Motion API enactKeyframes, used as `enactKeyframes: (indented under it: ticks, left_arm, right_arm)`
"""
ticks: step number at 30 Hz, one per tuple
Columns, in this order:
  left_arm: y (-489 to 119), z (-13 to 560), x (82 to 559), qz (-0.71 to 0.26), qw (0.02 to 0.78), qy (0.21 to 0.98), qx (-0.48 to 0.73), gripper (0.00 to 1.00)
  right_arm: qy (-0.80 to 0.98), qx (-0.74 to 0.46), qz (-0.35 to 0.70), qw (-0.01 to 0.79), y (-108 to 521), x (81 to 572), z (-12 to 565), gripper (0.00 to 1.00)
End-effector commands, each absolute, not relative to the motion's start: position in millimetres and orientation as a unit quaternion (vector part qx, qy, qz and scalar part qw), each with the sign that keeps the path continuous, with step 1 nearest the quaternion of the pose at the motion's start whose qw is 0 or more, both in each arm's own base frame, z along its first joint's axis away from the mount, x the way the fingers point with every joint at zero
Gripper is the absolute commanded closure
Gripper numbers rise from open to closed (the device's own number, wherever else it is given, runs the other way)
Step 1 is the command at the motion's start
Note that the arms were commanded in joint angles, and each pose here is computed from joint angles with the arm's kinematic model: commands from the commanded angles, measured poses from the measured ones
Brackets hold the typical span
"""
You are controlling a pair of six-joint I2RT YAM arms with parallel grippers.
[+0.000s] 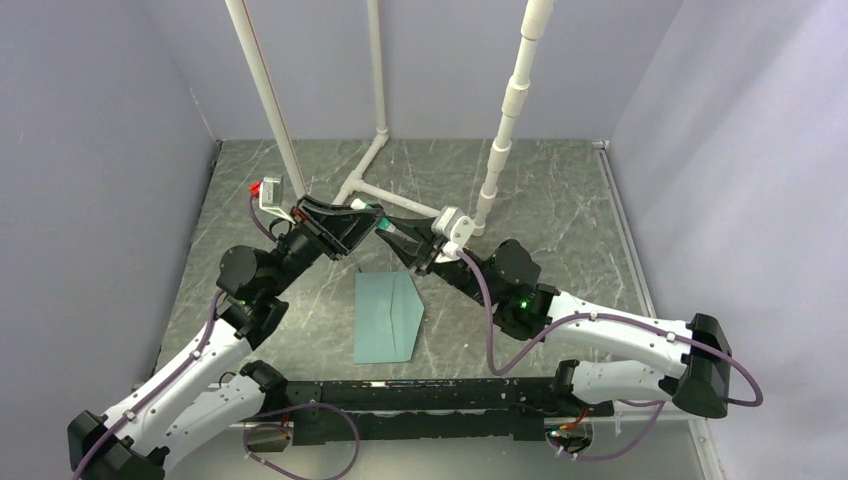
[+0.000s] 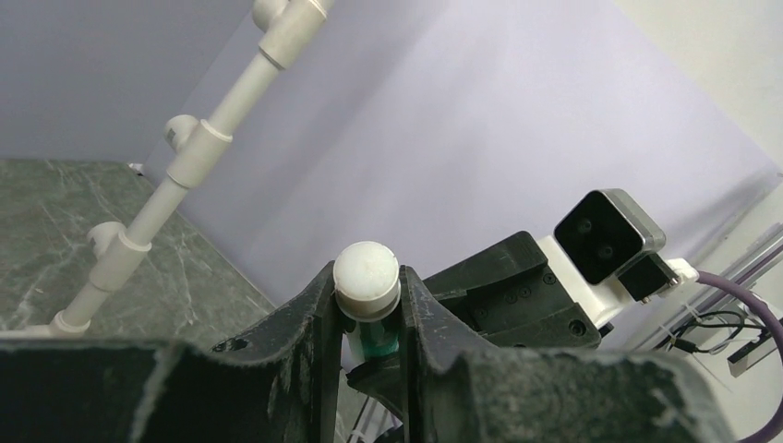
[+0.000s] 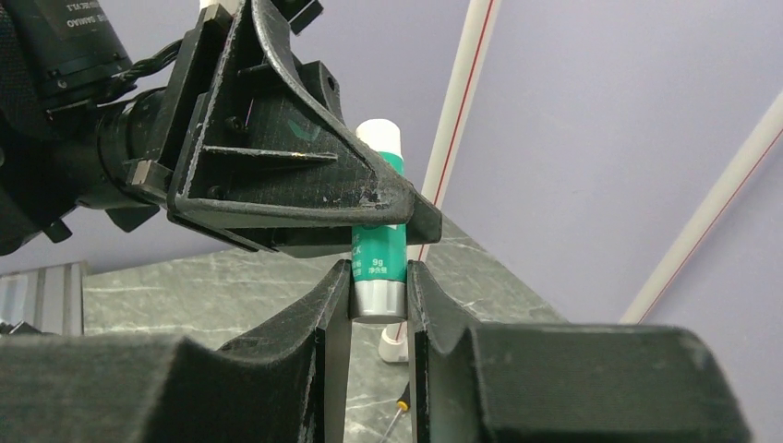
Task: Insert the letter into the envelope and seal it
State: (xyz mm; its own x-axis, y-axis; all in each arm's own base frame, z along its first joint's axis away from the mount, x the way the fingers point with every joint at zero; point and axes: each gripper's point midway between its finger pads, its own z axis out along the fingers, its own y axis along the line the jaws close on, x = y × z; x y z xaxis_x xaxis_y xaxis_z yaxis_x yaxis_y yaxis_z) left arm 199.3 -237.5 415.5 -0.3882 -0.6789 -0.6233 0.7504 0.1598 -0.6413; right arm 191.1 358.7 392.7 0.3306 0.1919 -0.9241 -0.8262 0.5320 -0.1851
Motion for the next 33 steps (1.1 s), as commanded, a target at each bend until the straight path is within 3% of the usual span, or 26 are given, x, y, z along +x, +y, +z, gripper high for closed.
enactKeyframes:
  ticks: [1, 5, 9, 16, 22, 27, 28, 29, 31, 33]
  left_arm:
    - [-237, 425, 191, -0.658, 0.556, 0.505, 0.047, 0.97]
    - [-233, 426, 187, -0.646, 0.572, 0.502, 0.061, 0.98]
    - [-236, 432, 172, -0.636, 0.587, 0.487, 0.120, 0.97]
    - [-244, 433, 130, -0.603, 0.605, 0.433, 0.290, 0.98]
    - [-249, 433, 82, -0.606, 0.560, 0.359, 0.436, 0.98]
    - [-246, 438, 87, -0.605, 0.573, 0.370, 0.411, 0.98]
    - [-245, 440, 93, -0.605, 0.581, 0.380, 0.390, 0.98]
    - [-244, 441, 98, -0.605, 0.587, 0.390, 0.371, 0.97]
    - [-241, 443, 113, -0.605, 0.602, 0.413, 0.317, 0.98]
    - [-236, 444, 124, -0.611, 0.608, 0.431, 0.267, 0.98]
  right_arm:
    - [0.458, -0.287, 0.355, 0.763, 353, 197, 416, 1.00]
    - [0.492, -0.297, 0.390, 0.719, 355, 187, 411, 0.96]
    - [0.513, -0.341, 0.428, 0.662, 359, 165, 407, 1.00]
    - [0.494, -0.422, 0.567, 0.506, 368, 95, 398, 1.00]
    - [0.458, -0.437, 0.665, 0.395, 368, 50, 407, 1.00]
    - [0.446, -0.407, 0.685, 0.408, 357, 47, 427, 1.00]
    - [0.461, -0.395, 0.671, 0.427, 356, 56, 425, 0.92]
    - [0.484, -0.371, 0.649, 0.456, 356, 72, 423, 0.73]
    - [0.506, -0.351, 0.611, 0.497, 351, 90, 415, 0.43]
    - [0.521, -0.334, 0.578, 0.531, 346, 107, 404, 0.28]
